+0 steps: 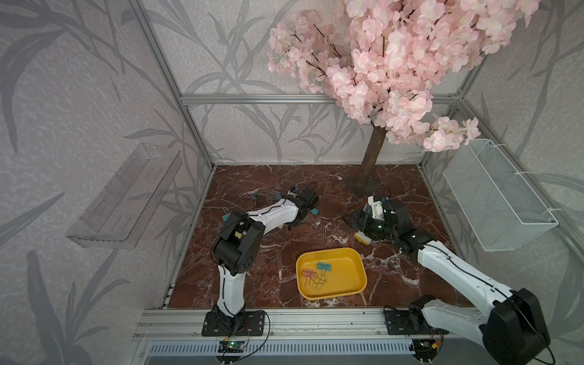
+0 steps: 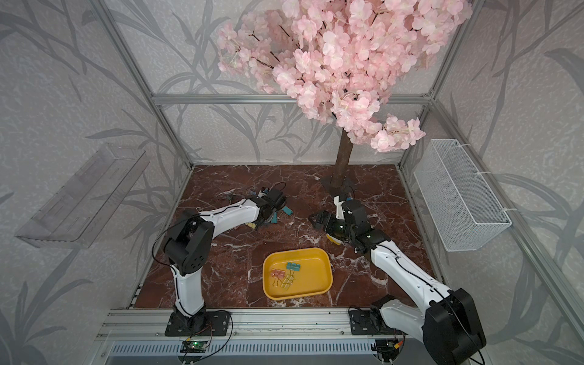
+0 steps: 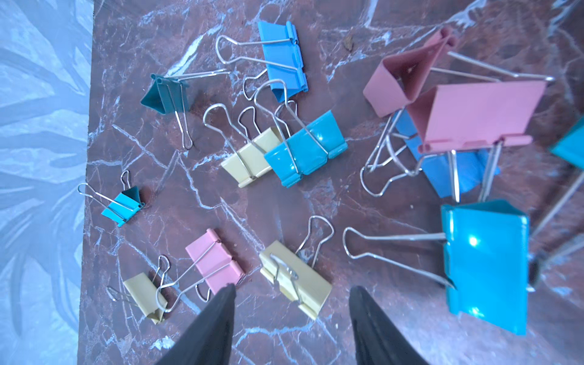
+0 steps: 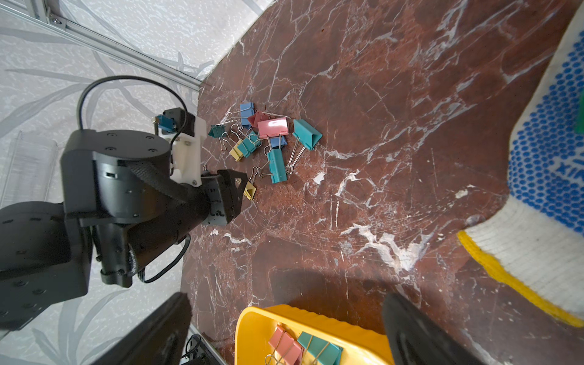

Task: Put the binder clips in the storage box
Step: Pick up the binder clip at the center of the board.

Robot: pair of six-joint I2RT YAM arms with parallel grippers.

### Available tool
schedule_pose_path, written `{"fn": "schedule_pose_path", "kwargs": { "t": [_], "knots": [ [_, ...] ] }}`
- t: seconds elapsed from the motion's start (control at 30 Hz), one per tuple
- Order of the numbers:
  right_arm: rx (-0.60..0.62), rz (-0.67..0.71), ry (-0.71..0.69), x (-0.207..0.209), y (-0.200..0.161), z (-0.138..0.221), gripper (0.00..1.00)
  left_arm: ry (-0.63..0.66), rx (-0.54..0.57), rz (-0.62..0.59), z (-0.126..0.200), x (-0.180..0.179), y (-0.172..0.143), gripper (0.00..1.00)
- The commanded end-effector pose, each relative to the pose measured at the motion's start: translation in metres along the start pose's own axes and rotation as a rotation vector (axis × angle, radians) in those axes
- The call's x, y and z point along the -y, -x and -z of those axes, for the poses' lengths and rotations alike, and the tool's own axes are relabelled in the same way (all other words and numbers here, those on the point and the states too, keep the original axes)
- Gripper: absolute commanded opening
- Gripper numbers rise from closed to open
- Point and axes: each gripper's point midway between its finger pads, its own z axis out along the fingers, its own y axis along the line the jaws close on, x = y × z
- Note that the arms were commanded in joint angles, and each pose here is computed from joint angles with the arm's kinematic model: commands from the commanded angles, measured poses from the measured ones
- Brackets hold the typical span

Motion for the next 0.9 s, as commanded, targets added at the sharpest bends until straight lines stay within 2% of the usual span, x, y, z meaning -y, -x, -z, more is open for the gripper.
{"fn": "schedule_pose_path", "kwargs": {
  "t": [0.0,0.1,0.27,0.5,0.67,0.77,0.87],
  "knots": [
    [0.01,0.013,0.022,-0.008,0.003,0.001,0.98,0.074,0.007,0.01,-0.009,-0.008,0.004,0.56],
    [0.007,0.013,0.019,-0.007,0.003,0.001,0.98,0.077,0.002,0.019,-0.018,-0.008,0.0,0.49],
    [0.008,0.015,0.019,-0.007,0.002,0.001,0.98,0.055,-0.004,0.026,-0.024,-0.003,-0.005,0.28],
    [-0.029,0.05,0.074,-0.018,-0.002,-0.004,0.98,0.008,0.009,0.058,-0.012,-0.007,-0.009,0.02],
    [-0.074,0.106,0.174,-0.038,-0.009,-0.008,0.98,-0.093,0.044,0.118,0.015,-0.014,-0.003,0.0],
    [-0.094,0.111,0.188,-0.041,-0.011,-0.01,0.98,-0.194,0.097,0.156,0.049,-0.019,0.008,0.0],
    [-0.095,0.11,0.191,-0.042,-0.011,-0.012,0.98,-0.336,0.188,0.165,0.097,-0.019,0.021,0.0]
  ]
}}
